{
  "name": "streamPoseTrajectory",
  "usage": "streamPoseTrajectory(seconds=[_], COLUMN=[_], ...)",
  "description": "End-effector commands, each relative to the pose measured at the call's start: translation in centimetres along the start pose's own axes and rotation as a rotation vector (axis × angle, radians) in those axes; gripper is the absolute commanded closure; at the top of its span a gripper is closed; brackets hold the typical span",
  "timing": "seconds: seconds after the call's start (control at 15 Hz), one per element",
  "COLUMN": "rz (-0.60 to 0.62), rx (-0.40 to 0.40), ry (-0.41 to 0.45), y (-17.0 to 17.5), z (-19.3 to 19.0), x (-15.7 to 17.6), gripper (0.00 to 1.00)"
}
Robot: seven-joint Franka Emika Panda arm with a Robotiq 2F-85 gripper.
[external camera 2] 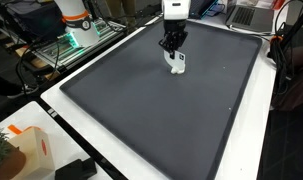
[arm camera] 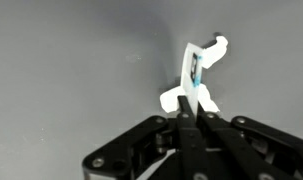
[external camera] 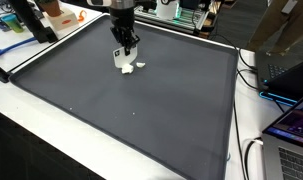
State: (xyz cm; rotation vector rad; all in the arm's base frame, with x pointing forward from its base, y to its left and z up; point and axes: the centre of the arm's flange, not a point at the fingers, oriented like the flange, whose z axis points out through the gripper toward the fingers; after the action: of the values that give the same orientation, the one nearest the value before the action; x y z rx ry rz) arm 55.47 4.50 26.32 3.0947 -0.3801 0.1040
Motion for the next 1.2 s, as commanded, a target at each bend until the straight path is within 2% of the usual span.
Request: streamPoseTrajectory(seconds=[0.0, 0.2, 0.27, 0.4, 0.8, 1.13], rz=[0.009, 0.027, 0.014, 0.018, 0.002, 0.018], rx=[-0.037, -0.047, -0.011, -0.013, -0.068, -0.18], ry=[-0.027, -0.05, -0.006, -0.009, -0.052, -0.132], y=[-0.3, 0.0, 0.0, 0.0, -1.1, -0.9], z=[3.2, 2.5, 0.5, 0.5, 3.7, 6.3], x=[0.0, -0.2, 0.1, 0.2, 0.9, 2.1], gripper=[0.99, 0.99, 0.96, 0.99, 0.99, 0.99])
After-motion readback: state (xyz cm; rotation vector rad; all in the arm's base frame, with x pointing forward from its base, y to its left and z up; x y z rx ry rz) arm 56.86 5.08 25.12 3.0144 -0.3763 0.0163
